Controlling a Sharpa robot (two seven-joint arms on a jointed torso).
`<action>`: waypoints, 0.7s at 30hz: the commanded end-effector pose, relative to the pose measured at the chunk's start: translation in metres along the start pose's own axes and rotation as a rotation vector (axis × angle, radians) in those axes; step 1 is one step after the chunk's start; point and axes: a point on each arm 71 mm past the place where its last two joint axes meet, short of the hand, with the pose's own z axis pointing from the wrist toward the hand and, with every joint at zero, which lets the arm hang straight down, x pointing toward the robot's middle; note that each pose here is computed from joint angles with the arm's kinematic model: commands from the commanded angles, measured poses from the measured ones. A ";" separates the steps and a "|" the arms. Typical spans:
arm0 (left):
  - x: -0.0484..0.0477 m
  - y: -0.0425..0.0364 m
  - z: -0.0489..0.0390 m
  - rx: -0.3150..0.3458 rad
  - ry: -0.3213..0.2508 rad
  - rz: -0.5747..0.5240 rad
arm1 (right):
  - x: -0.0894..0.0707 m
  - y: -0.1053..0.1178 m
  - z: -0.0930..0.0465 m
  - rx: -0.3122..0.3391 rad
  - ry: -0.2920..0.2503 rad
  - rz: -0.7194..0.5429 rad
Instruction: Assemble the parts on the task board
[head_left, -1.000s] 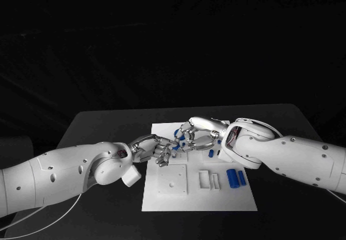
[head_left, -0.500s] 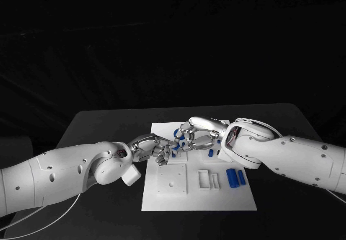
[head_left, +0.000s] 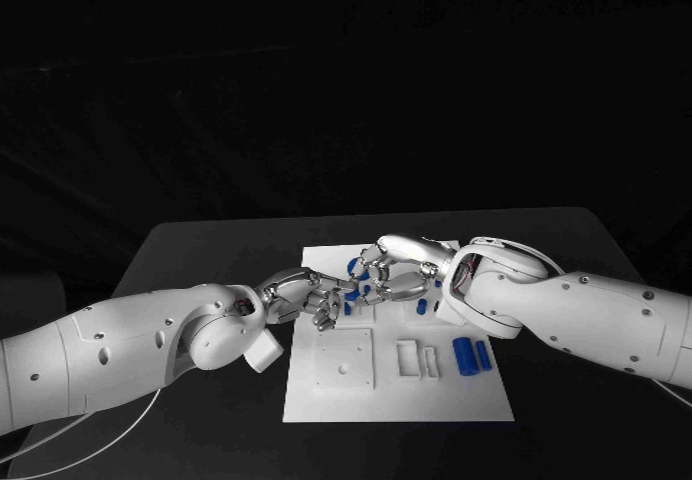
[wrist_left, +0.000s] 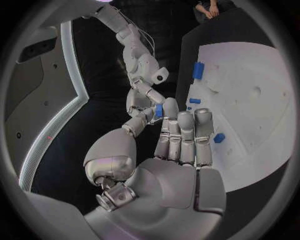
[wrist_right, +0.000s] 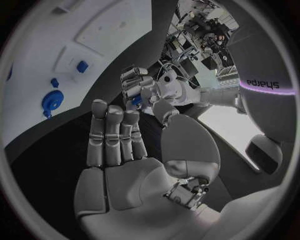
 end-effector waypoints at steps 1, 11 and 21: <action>0.0020 -0.0029 0.0009 0.020 0.007 -0.011 | 0.002 -0.001 0.000 0.011 0.008 -0.007; 0.0018 -0.0026 0.0005 0.018 0.010 -0.012 | 0.001 -0.002 -0.001 0.023 -0.001 -0.012; 0.0009 -0.0026 0.0004 0.020 0.002 -0.023 | 0.003 -0.001 -0.001 0.025 0.007 -0.011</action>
